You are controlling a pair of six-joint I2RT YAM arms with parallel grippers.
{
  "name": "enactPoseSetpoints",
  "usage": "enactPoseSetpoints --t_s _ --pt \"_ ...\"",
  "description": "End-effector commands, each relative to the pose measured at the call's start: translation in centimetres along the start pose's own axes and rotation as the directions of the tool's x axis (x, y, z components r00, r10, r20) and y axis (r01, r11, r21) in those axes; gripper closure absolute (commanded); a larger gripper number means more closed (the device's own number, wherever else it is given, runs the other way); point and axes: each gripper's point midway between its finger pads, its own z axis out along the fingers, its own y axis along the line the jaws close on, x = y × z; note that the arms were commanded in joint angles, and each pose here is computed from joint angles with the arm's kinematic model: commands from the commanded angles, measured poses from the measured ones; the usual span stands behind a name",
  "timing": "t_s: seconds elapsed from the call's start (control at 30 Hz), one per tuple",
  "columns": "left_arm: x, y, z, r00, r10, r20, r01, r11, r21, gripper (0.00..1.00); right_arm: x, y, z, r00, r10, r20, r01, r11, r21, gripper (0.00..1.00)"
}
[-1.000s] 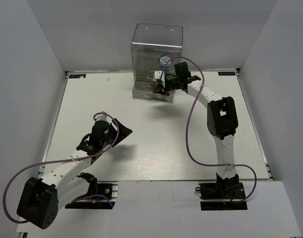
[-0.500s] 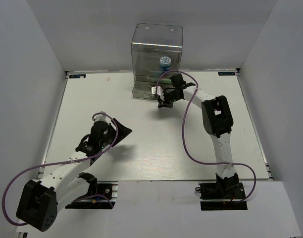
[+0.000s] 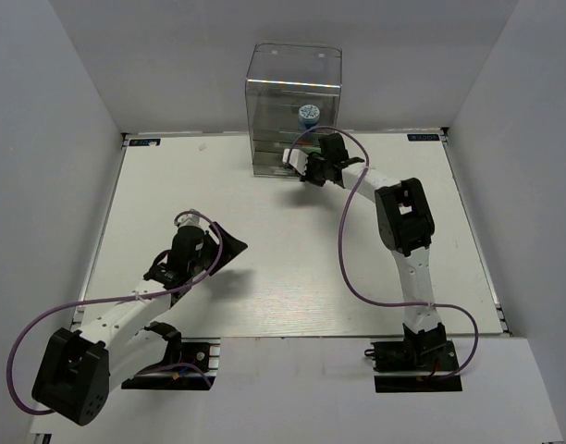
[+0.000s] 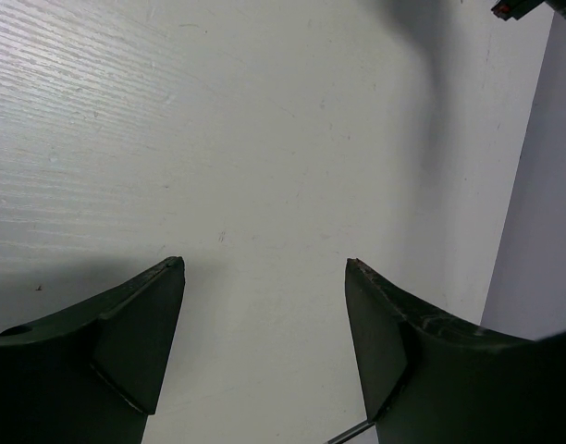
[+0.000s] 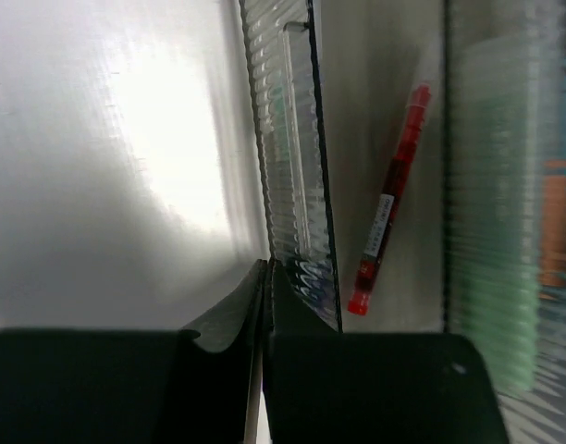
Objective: Sort the stationery into containers
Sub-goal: Close the drawer in the storage box.
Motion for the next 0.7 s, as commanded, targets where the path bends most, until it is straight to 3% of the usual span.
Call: enactPoseSetpoints --t_s 0.0,0.67 --pt "-0.4 -1.0 0.0 1.0 0.007 0.012 -0.008 0.999 0.036 0.2 -0.8 -4.9 -0.3 0.999 -0.037 -0.004 0.037 0.986 0.16 1.0" --pt "-0.4 -1.0 -0.2 1.0 0.007 0.012 -0.008 0.999 0.036 0.2 0.8 -9.9 -0.4 0.994 -0.038 -0.105 0.072 0.935 0.348 1.0"
